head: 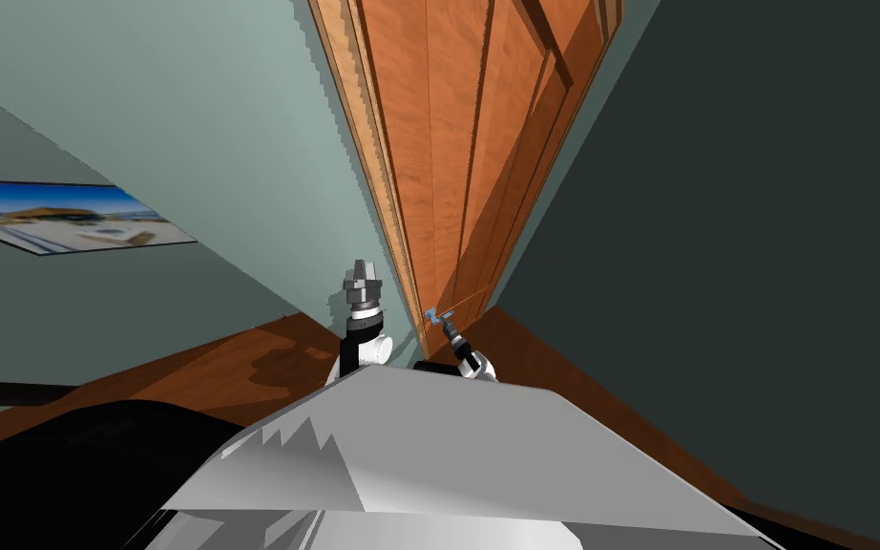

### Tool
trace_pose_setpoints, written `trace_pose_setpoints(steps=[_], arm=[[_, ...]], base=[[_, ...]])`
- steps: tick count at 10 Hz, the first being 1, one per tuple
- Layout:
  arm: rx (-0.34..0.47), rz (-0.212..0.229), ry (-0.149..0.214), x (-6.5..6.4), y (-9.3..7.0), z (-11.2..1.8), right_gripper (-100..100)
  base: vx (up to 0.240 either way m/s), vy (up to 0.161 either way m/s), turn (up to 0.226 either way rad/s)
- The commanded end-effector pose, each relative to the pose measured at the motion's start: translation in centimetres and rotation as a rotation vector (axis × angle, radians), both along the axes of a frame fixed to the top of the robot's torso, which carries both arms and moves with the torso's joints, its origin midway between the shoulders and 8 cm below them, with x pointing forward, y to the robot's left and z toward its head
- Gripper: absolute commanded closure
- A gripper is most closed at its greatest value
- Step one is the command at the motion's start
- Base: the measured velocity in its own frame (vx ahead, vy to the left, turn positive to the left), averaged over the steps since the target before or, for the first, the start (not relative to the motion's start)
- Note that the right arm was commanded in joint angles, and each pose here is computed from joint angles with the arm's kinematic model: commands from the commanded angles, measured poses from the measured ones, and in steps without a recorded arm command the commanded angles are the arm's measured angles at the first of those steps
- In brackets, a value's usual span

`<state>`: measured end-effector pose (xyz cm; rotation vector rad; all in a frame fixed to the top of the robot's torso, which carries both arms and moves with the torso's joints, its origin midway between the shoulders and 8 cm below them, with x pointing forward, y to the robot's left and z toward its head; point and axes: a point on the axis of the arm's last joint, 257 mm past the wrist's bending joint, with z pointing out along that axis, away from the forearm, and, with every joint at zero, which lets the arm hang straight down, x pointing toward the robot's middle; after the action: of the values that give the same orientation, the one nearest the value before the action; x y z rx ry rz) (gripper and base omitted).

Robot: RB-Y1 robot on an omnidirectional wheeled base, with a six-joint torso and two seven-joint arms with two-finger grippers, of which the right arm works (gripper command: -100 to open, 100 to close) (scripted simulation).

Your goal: Push the door open

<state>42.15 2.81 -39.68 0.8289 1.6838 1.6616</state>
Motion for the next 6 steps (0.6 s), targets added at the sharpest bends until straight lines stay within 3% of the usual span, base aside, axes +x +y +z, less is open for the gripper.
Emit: trace_pose_setpoints(steps=[1, 6], arm=[[-0.01, -0.004, -0.001, 0.1, -0.6, -0.2, 100], [-0.033, -0.014, -0.005, 0.5, -2.3, -0.6, 100]], base=[[-0.02, -0.108, 0.119], [-0.054, -0.175, 0.12]])
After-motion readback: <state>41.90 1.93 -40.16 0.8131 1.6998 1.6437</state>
